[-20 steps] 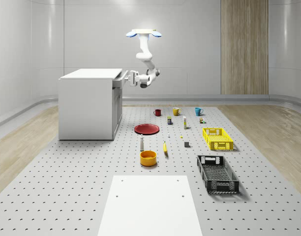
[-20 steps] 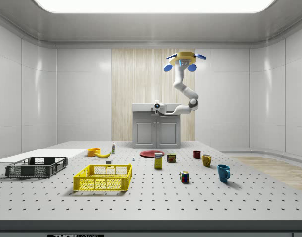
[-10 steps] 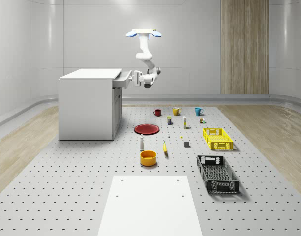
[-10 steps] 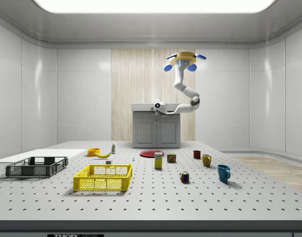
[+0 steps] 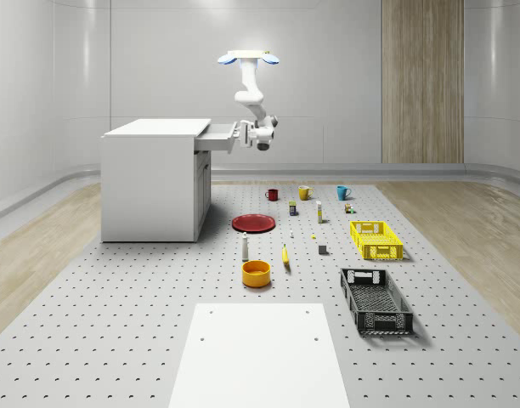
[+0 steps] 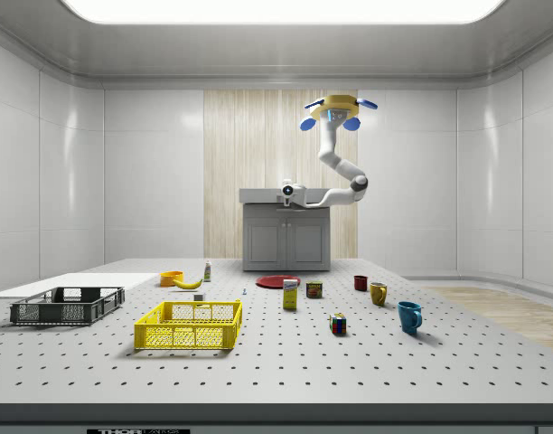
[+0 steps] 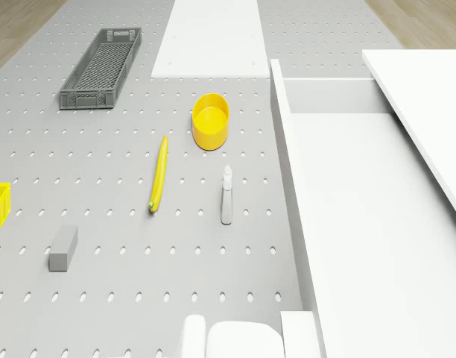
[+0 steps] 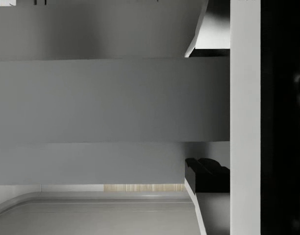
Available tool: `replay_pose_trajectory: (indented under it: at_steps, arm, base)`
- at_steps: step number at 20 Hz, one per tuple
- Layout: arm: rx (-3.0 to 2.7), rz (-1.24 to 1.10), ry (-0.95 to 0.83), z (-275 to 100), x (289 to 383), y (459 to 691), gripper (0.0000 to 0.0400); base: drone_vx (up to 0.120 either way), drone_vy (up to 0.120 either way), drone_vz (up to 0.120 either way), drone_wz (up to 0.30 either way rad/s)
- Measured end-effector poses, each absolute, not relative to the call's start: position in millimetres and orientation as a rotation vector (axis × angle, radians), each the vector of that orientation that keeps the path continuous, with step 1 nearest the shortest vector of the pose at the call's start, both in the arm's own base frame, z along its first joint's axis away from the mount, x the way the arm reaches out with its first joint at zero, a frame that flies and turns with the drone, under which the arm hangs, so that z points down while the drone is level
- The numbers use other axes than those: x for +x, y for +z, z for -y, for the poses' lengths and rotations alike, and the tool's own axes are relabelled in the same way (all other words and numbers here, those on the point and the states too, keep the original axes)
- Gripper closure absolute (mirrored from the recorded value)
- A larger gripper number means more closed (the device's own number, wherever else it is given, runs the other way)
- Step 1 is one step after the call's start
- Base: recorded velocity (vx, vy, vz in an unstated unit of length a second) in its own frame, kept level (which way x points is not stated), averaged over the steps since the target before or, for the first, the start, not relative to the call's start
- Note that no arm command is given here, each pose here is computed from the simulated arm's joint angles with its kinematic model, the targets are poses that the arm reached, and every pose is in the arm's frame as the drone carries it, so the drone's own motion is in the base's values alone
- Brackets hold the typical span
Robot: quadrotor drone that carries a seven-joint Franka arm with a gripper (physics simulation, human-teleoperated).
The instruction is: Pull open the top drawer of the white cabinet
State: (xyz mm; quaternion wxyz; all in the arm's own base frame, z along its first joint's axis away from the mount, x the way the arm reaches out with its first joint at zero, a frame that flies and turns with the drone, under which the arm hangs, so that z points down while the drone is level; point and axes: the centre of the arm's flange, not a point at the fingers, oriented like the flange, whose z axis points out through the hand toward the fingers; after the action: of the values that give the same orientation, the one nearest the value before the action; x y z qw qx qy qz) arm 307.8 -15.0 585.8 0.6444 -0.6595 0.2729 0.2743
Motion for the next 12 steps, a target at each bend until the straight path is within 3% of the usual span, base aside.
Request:
replay_pose_trajectory:
  at_steps: [5, 12]
  arm:
    - [-1.491, -0.615, 0.617, 27, 307.0, 589, 0.0112]
    - [-1.486, -0.613, 0.614, 32, 306.7, 591, 0.0098]
  base:
    - [0.0, 0.112, 0.0, 0.0]
    - [0.0, 0.12, 0.0, 0.0]
